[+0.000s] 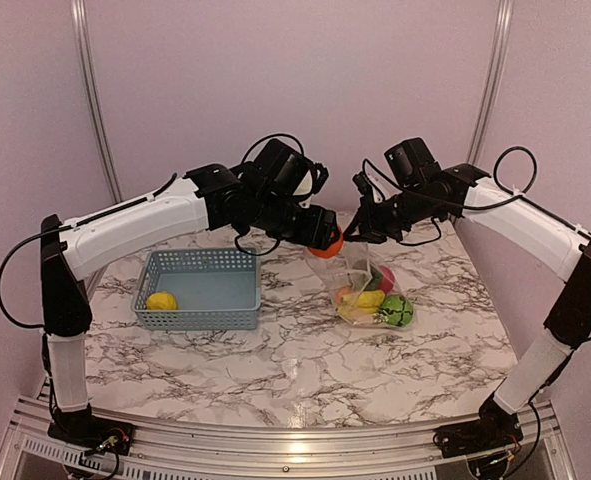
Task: Place the food in the zip-top bag and seal the zipper
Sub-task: Place the fake fruit in the zipper food storage bag, then adjust the fake fruit in the bin.
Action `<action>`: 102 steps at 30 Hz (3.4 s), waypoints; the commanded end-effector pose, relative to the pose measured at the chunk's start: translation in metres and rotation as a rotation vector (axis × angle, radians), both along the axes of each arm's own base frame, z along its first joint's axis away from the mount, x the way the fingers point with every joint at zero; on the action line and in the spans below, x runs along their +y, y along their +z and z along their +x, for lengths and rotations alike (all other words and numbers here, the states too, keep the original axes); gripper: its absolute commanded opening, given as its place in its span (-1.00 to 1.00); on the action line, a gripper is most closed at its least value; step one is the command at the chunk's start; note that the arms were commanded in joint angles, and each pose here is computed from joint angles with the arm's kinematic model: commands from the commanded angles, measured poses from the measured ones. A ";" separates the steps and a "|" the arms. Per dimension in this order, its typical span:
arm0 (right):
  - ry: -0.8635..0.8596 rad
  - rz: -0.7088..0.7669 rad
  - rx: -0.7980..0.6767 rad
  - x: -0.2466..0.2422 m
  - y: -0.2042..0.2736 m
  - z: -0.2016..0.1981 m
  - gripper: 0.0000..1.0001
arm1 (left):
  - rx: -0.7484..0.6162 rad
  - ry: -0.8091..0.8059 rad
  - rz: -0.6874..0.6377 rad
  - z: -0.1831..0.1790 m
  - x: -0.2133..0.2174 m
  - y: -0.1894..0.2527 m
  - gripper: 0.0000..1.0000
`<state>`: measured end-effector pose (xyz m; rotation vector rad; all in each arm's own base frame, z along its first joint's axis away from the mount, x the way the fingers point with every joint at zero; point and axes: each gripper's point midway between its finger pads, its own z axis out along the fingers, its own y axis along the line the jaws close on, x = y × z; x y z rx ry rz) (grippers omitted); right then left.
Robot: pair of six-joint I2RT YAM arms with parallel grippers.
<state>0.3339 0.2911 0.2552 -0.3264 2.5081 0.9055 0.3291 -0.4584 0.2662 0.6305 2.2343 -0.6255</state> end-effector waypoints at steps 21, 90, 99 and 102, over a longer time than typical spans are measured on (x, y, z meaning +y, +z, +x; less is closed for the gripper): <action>0.010 0.036 -0.052 0.004 0.028 -0.001 -1.00 | -0.242 0.021 -0.202 -0.004 0.038 0.112 0.98; -0.022 0.035 -0.030 -0.021 0.013 -0.041 -1.00 | 0.409 0.685 0.534 -0.015 0.346 -0.184 0.71; -0.029 0.031 -0.019 -0.025 0.008 -0.045 -1.00 | 0.448 0.726 0.509 -0.006 0.338 -0.194 0.67; -0.026 0.027 -0.016 -0.025 0.006 -0.045 -1.00 | 0.460 0.776 0.497 -0.004 0.339 -0.198 0.68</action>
